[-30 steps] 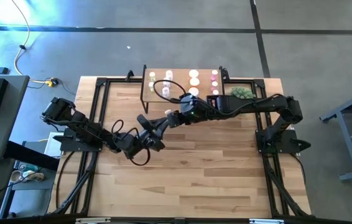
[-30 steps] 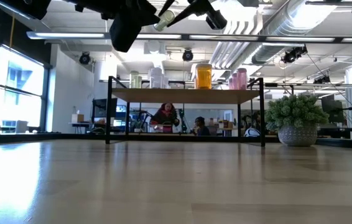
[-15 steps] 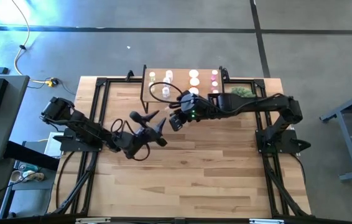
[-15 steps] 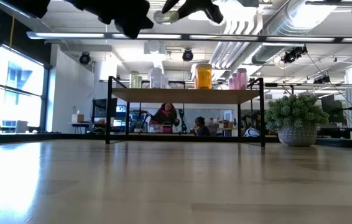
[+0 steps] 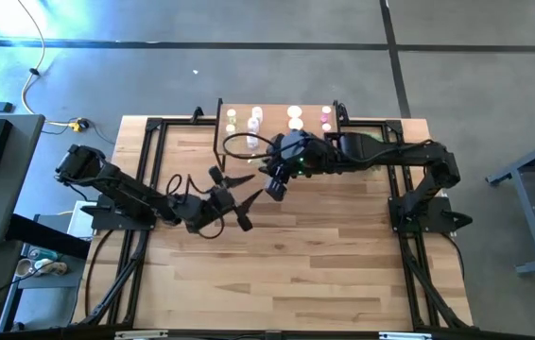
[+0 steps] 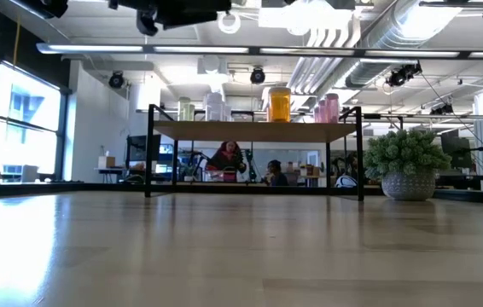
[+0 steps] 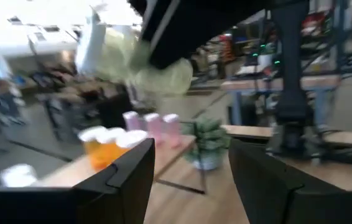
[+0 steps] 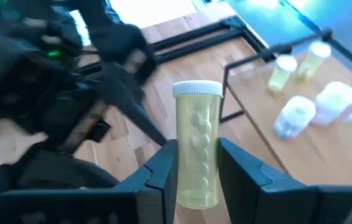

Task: Pick and place medicine bottles onto shelf by color
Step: Put the yellow pill bottle aligned with the other yellow pill bottle on the shelf

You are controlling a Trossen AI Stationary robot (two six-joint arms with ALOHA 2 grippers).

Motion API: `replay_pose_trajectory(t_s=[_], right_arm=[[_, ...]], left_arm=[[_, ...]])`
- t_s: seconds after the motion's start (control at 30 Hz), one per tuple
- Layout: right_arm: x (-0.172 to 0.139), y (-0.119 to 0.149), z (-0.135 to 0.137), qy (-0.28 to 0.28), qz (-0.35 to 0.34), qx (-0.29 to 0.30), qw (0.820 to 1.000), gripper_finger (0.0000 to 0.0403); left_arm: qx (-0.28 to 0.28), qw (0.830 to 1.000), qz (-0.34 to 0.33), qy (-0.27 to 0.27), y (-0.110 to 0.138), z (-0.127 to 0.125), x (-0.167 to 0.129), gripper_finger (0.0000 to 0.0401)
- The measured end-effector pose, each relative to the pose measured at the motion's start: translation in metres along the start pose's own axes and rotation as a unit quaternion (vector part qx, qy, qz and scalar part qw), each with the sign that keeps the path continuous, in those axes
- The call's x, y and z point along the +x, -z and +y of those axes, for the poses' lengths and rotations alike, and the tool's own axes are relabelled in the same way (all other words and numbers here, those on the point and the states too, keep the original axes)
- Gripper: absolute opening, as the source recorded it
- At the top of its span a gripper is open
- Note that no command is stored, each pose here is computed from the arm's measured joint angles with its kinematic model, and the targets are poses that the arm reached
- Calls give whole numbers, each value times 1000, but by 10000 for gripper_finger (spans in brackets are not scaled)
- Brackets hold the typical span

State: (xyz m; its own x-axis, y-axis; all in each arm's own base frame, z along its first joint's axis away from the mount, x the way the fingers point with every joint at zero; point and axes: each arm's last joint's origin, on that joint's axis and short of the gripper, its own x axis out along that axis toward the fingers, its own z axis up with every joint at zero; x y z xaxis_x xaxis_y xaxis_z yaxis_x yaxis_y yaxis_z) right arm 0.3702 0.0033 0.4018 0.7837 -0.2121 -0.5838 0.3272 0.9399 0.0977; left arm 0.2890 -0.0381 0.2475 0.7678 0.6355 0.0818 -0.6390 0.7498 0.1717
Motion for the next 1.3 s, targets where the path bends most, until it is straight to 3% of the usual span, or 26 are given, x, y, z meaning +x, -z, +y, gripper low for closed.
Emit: replay_pose_trajectory(t_s=[0.2,0.33,0.67,0.97,1.3], right_arm=[[-14,-9,0,-17,0,-61,998,87],[-20,-11,1,-34,7,-89,995,87],[-30,-12,-1,-44,31,-94,994,87],[-47,-14,3,-39,44,-82,995,87],[-49,-17,11,-26,13,-85,996,87]], left_arm=[[-84,991,-12,104,-1,10,12,191],[-107,983,-22,151,1,20,24,191],[-143,954,-46,259,2,52,49,191],[-159,938,-106,290,-9,74,56,190],[-176,926,-140,304,-16,78,55,190]])
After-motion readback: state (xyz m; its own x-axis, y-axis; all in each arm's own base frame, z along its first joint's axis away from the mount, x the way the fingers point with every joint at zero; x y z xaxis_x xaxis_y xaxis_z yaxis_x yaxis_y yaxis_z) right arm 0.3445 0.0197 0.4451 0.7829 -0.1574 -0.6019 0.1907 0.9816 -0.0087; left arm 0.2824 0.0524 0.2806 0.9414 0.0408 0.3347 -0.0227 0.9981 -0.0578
